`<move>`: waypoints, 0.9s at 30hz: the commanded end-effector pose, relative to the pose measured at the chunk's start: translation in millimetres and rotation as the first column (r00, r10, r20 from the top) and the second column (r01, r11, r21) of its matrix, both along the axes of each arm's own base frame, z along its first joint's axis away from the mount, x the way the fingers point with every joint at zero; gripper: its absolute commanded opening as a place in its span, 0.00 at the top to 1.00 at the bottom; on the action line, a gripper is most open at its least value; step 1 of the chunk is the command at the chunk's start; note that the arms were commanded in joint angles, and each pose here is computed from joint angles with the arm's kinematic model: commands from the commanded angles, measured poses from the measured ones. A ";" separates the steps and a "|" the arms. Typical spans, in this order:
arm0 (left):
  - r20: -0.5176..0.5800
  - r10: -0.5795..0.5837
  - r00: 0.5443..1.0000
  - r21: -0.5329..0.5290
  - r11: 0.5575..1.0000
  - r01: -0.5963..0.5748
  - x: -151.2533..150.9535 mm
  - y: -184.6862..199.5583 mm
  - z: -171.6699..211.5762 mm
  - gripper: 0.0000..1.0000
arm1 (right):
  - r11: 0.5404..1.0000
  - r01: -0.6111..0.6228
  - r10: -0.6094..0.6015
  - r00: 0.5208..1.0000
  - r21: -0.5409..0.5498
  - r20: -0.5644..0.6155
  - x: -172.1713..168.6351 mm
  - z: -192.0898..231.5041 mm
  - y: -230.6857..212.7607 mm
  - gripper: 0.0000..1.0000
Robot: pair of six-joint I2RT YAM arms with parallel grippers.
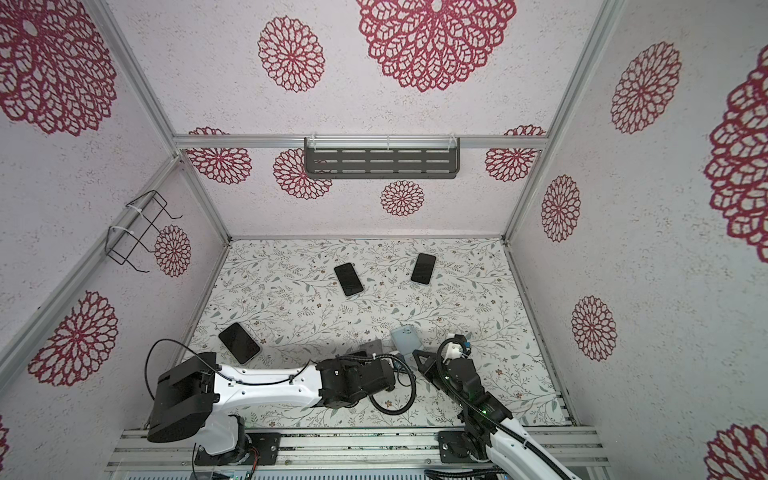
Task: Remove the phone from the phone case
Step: 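Lower the phone and the mint case to the table and open both grippers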
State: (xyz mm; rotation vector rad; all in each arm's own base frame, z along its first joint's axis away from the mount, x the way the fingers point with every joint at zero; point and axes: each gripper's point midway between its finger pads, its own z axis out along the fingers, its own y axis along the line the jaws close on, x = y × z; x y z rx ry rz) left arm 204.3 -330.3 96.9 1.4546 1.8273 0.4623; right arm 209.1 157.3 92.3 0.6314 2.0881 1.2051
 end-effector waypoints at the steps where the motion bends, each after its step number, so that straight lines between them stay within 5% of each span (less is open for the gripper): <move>1: 0.069 -0.032 0.997 0.078 0.997 0.027 3.1 0.8 -7.9 0.97 | 0.999 0.002 -0.002 1.000 0.032 0.012 3.4 11.1 3.8 1.00; 27: -0.022 -0.082 0.996 0.233 0.969 0.085 -26.0 0.0 -55.3 0.68 | 0.999 0.004 -0.001 0.998 0.049 -0.066 -3.3 -8.0 10.1 1.00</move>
